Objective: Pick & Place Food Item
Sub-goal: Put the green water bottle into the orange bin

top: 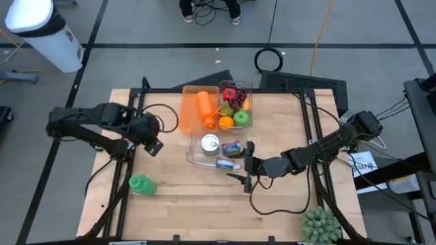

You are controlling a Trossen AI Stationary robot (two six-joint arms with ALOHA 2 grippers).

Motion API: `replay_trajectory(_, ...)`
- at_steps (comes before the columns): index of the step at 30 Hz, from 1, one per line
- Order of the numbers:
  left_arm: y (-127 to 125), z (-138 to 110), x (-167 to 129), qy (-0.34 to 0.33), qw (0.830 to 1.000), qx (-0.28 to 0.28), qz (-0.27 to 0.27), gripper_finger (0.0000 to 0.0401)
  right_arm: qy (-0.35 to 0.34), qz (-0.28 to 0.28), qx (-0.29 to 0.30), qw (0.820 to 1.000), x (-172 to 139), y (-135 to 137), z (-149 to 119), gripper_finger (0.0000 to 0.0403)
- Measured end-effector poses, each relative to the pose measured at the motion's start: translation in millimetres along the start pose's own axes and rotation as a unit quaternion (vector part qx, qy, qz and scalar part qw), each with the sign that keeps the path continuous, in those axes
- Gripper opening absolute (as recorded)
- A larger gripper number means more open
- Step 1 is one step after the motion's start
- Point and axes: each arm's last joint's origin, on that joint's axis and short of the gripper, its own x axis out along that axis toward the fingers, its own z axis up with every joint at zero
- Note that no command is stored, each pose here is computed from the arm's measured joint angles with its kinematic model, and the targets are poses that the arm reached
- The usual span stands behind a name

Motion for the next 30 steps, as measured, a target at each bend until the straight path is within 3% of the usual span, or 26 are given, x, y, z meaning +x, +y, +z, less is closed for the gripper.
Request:
replay_trajectory(6,-10.1,-20.0,-0.1,0.019,0.999,-0.031,0.003,0.0254,0.013,0.000,0.035,0.999,-0.7,-0.7,-11.4,0.0281)
replay_trajectory(14,-17.7,-40.5,-1.8,0.069,0.993,-0.097,-0.007,0.0291,0.016,0.028,0.036,0.999,-2.9,4.1,-13.9,0.0281)
replay_trajectory(20,-27.5,-60.5,-0.2,0.121,0.987,-0.109,0.003,0.0298,0.018,0.049,0.027,0.998,-3.8,6.9,-14.1,0.0281)
replay_trajectory(30,-45.7,-85.0,10.8,0.132,0.980,-0.135,0.054,0.0299,0.025,0.049,0.023,0.998,-4.1,7.2,-15.7,0.0281)
